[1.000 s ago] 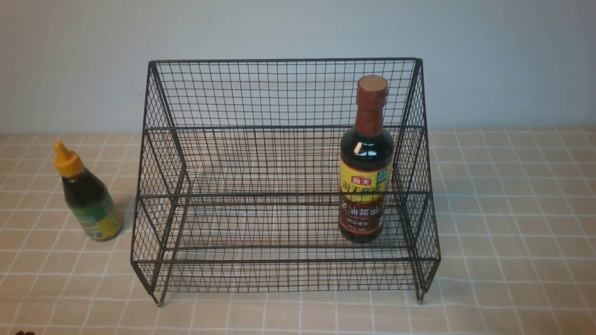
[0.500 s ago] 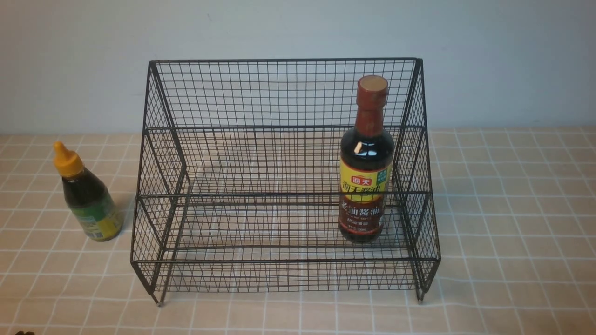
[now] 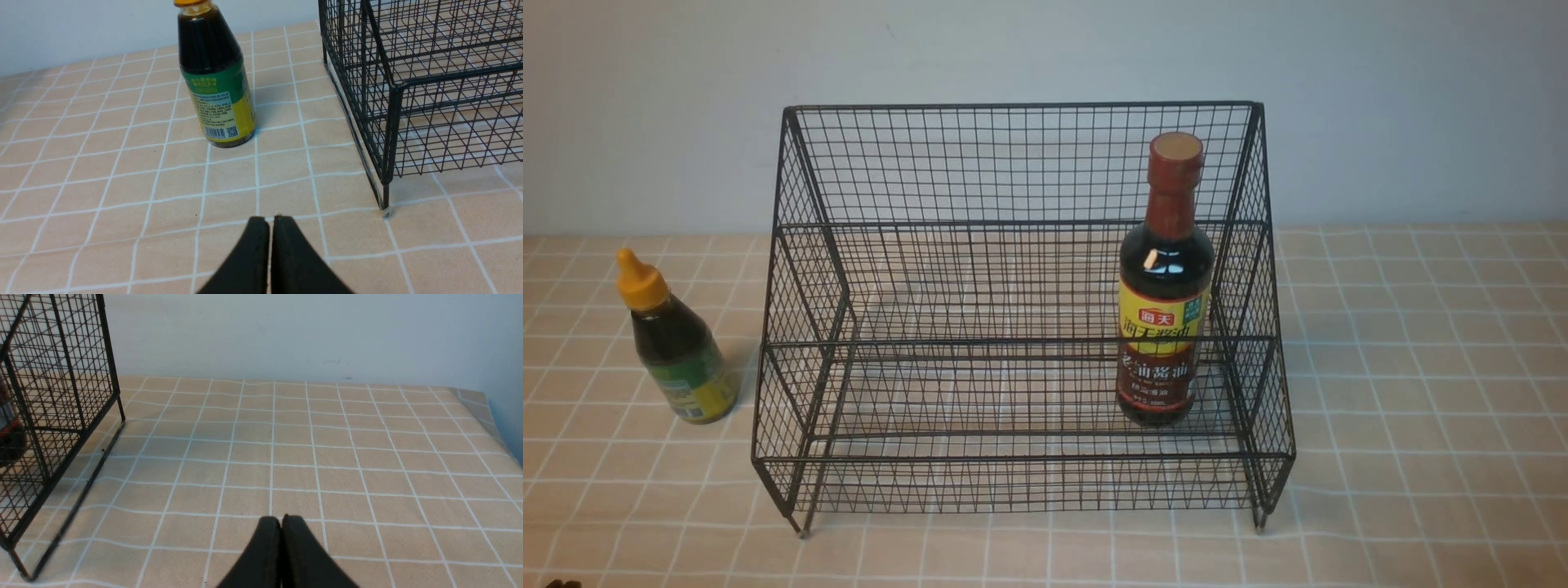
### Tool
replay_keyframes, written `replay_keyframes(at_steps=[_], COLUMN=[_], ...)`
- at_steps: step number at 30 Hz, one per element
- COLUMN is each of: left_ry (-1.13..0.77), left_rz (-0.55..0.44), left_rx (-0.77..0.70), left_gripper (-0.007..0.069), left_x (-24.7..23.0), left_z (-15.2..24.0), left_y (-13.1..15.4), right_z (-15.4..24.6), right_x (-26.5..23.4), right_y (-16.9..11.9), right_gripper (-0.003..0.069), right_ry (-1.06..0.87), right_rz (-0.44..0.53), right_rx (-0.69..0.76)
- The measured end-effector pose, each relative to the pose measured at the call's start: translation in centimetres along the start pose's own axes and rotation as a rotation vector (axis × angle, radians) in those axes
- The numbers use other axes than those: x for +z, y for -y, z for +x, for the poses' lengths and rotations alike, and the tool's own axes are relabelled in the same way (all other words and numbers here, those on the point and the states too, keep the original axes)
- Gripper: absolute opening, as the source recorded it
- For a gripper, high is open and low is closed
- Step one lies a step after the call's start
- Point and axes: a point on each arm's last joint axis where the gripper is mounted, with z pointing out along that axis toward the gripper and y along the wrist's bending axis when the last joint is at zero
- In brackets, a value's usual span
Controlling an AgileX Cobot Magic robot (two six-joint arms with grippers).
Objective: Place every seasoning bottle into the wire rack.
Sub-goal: Use the left arm to grab the condiment bottle closest to it
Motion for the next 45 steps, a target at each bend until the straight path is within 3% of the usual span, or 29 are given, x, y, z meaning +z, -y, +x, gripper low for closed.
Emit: replay_keyframes(at_steps=[6, 16, 24, 31, 33, 37, 42, 45], left_ry=[0.165, 0.678, 0.559, 0.363, 0.324, 0.306, 0.278, 0.255], left_rz=[-0.007, -0.099, -0.11, -0.113, -0.12, -0.13, -0.132, -0.135], left_rx=[-0.087, -0.207, -0.206, -0.198, -0.194, -0.213, -0.265, -0.276], left_gripper=[-0.0007, -0.0007, 0.0011, 0.0186, 0.0304, 0.0453, 0.0536, 0.0542], left_x=[-0.1, -1.8, 0.7, 5.8, 7.7, 10.3, 13.0, 14.1], left_z=[-1.5, -5.7, -8.4, -10.1, -10.3, -10.9, -11.1, -10.9], left_y=[-0.1, -1.5, -2.0, -2.4, -2.5, -2.8, -2.9, -2.9], right_z=[0.0, 0.0, 0.0, 0.0, 0.0, 0.0, 0.0, 0.0], right_x=[0.0, 0.0, 0.0, 0.0, 0.0, 0.0, 0.0, 0.0], right_y=[0.0, 0.0, 0.0, 0.0, 0.0, 0.0, 0.0, 0.0], right_gripper=[-0.0013, -0.0013, -0.0013, -0.0013, -0.0014, -0.0014, -0.0014, -0.0014], right_ry=[0.0, 0.0, 0.0, 0.0, 0.0, 0.0, 0.0, 0.0], right_rz=[0.0, 0.0, 0.001, 0.001, 0.001, 0.001, 0.001, 0.001], right_rx=[0.0, 0.0, 0.0, 0.0, 0.0, 0.0, 0.0, 0.0])
